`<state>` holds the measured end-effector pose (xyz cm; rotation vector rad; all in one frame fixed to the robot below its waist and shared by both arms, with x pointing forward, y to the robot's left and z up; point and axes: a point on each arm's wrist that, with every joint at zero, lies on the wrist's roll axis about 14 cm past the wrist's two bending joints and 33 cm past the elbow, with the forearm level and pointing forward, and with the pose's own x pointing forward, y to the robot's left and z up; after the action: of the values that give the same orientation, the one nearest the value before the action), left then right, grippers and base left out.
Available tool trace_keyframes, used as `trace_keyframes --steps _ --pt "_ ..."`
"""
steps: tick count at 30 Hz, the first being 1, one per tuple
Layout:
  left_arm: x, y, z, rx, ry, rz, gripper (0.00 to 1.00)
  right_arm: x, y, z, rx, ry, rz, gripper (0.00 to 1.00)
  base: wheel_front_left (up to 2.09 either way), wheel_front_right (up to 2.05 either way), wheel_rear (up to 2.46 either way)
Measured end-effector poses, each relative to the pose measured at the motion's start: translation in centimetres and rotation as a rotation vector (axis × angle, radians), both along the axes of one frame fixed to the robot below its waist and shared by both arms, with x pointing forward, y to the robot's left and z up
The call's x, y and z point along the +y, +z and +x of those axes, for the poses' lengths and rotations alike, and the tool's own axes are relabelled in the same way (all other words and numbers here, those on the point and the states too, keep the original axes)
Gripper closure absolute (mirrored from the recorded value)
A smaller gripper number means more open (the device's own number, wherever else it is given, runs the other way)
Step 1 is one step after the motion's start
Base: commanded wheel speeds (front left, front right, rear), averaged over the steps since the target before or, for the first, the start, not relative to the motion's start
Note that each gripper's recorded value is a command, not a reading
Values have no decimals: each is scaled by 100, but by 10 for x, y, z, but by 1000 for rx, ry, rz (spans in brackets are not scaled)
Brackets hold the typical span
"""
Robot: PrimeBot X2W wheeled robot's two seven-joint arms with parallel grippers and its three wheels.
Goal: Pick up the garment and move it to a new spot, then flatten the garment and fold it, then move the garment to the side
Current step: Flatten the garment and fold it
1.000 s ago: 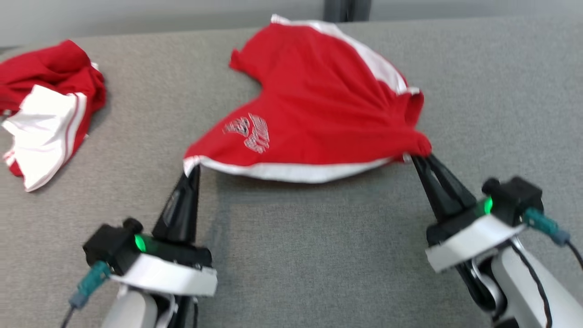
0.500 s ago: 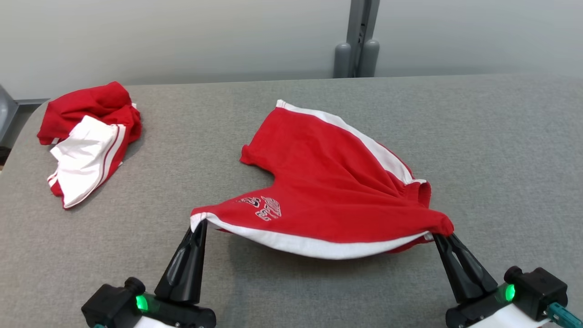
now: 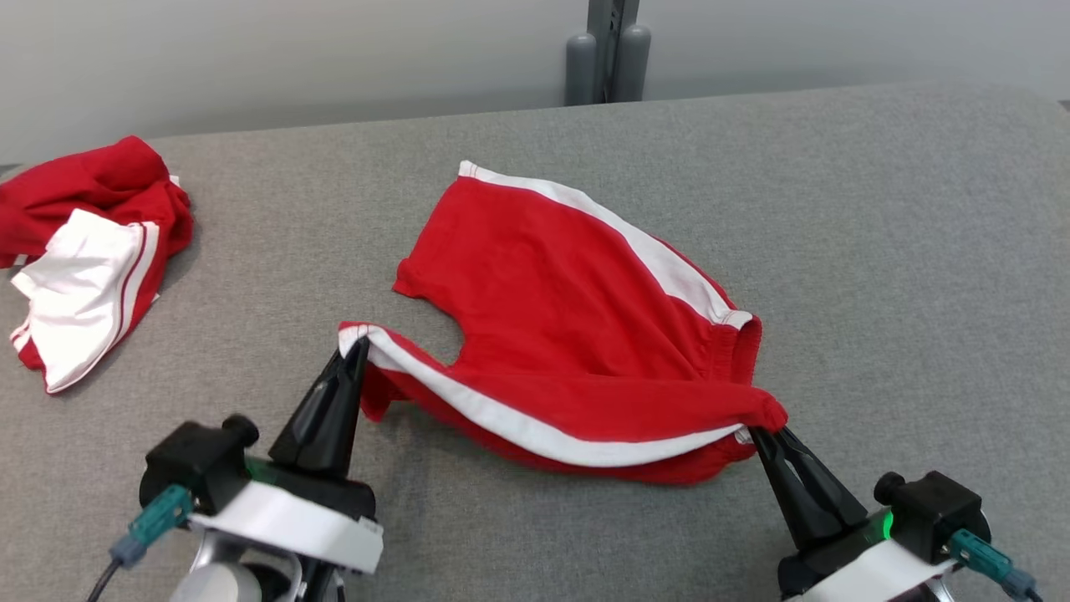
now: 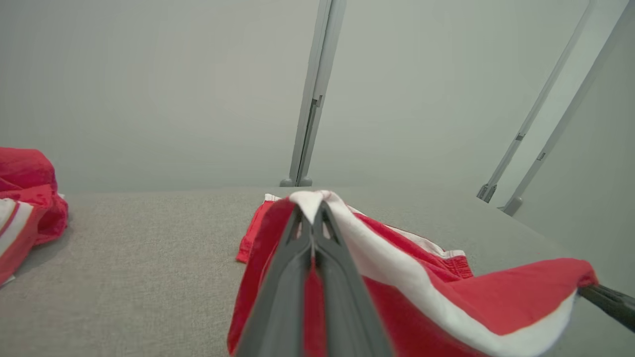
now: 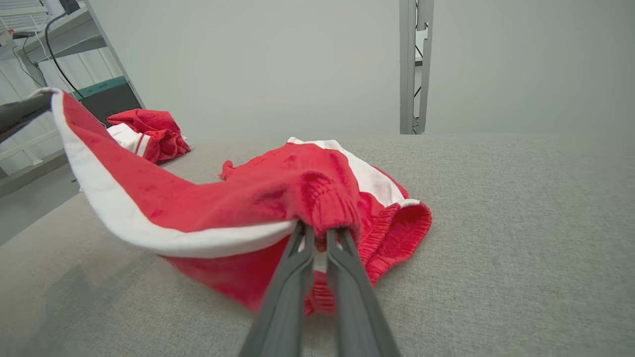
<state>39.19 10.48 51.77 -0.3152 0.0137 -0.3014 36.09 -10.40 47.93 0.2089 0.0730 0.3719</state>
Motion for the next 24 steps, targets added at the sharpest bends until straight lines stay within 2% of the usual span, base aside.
trace_keyframes --steps 10,24 --pt "-17 -19 82 0 -72 98 100 -6 -29 36 79 -89 81 100 0 0 0" --pt "-63 -83 182 111 -174 249 100 -25 -64 77 155 -180 83 100 0 0 0"
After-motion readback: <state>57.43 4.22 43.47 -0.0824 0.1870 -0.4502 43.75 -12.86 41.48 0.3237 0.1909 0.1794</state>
